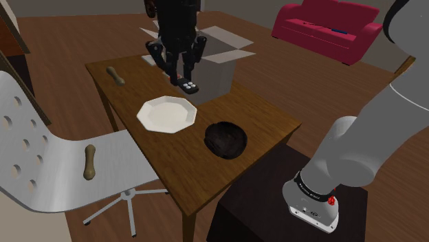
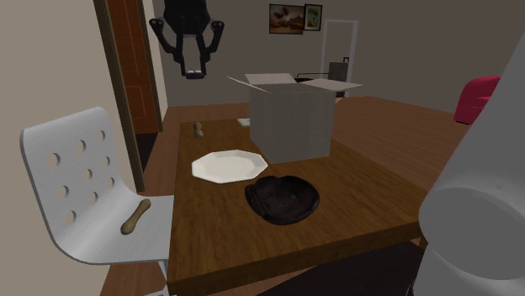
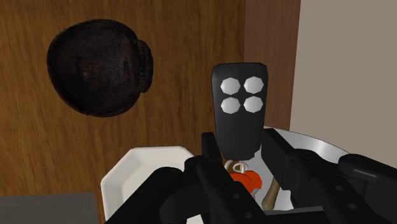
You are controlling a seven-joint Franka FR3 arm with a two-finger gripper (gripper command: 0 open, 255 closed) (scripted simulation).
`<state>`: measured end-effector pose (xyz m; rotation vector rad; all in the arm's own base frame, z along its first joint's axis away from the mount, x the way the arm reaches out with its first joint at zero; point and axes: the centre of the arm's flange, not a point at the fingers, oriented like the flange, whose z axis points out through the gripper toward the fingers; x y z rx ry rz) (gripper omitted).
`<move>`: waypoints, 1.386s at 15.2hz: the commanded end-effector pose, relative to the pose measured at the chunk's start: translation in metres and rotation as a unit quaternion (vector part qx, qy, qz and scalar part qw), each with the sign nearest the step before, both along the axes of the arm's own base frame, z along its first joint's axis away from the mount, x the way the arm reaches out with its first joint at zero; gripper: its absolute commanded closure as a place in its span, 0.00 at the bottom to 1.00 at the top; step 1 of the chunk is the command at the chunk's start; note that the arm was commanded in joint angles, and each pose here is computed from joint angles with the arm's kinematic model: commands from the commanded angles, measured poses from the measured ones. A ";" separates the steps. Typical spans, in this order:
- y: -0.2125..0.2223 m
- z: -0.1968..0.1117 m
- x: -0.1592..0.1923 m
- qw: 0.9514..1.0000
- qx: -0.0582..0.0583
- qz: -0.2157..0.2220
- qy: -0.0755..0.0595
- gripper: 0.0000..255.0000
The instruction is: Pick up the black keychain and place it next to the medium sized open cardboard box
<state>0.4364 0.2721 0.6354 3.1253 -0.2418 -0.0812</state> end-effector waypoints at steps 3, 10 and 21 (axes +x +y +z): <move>0.001 0.022 -0.001 1.000 0.000 0.000 0.000 1.00; -0.052 0.034 -0.005 1.000 0.000 0.000 0.000 1.00; -0.197 0.034 -0.015 1.000 0.000 0.000 0.000 1.00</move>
